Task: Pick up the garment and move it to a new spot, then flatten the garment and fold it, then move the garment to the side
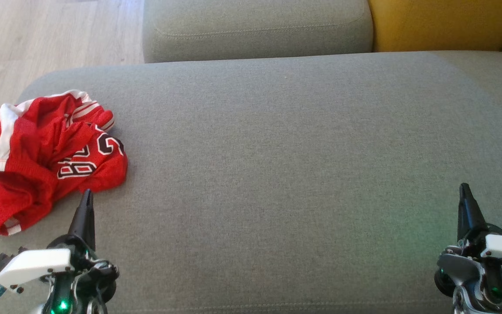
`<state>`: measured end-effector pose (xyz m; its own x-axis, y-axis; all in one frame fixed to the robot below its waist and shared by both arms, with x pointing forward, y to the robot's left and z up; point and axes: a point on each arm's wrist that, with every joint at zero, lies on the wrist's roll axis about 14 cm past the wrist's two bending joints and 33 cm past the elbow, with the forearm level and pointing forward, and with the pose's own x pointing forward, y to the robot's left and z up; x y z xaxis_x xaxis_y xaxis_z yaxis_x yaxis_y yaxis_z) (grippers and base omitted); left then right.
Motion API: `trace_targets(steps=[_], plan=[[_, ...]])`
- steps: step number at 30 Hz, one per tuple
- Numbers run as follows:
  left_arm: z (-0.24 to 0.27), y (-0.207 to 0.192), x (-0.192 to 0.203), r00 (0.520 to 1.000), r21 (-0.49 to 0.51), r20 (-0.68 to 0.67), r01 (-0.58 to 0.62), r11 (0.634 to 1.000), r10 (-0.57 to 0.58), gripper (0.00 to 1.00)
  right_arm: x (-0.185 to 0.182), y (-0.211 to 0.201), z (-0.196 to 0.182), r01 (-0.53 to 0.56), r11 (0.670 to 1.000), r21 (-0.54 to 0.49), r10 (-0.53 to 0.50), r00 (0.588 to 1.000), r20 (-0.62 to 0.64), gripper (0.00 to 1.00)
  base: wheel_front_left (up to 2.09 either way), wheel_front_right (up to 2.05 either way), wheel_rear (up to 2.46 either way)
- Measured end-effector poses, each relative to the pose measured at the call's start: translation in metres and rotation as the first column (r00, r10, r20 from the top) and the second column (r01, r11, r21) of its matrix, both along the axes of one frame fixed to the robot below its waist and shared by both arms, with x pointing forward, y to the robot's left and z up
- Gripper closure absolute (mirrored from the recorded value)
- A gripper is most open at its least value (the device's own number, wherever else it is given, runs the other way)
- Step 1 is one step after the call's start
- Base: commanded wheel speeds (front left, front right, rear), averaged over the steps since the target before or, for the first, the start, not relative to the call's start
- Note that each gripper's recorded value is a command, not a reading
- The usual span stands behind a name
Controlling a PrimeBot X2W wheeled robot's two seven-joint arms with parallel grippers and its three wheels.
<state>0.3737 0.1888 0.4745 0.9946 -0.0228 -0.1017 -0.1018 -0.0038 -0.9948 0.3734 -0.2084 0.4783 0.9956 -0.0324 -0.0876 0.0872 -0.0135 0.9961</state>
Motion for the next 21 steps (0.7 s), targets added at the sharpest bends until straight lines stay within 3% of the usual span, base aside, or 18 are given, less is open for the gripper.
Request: trace_targets(steps=[16, 17, 21], plan=[[0.000, 0.000, 0.000, 1.000, 0.000, 0.000, 0.000, 1.000, 0.000, 1.00, 0.000, 0.000, 0.000, 0.000, 1.000, 0.000, 0.000, 1.000, 0.000, 1.00, 0.00, 0.00, 0.00], [-0.001, 0.000, 0.000, 1.000, -0.001, -0.004, 0.000, 1.000, 0.000, 0.00, 0.000, 0.000, -0.001, 0.000, 1.000, 0.001, 0.000, 1.000, -0.003, 0.00, 0.00, 0.00, 0.00], [-0.033, -0.002, -0.018, 0.995, -0.014, -0.104, -0.005, 1.000, 0.004, 0.00, -0.015, 0.001, -0.031, 0.004, 1.000, 0.012, -0.003, 0.996, -0.094, 0.00, 0.00, 0.00, 0.00]])
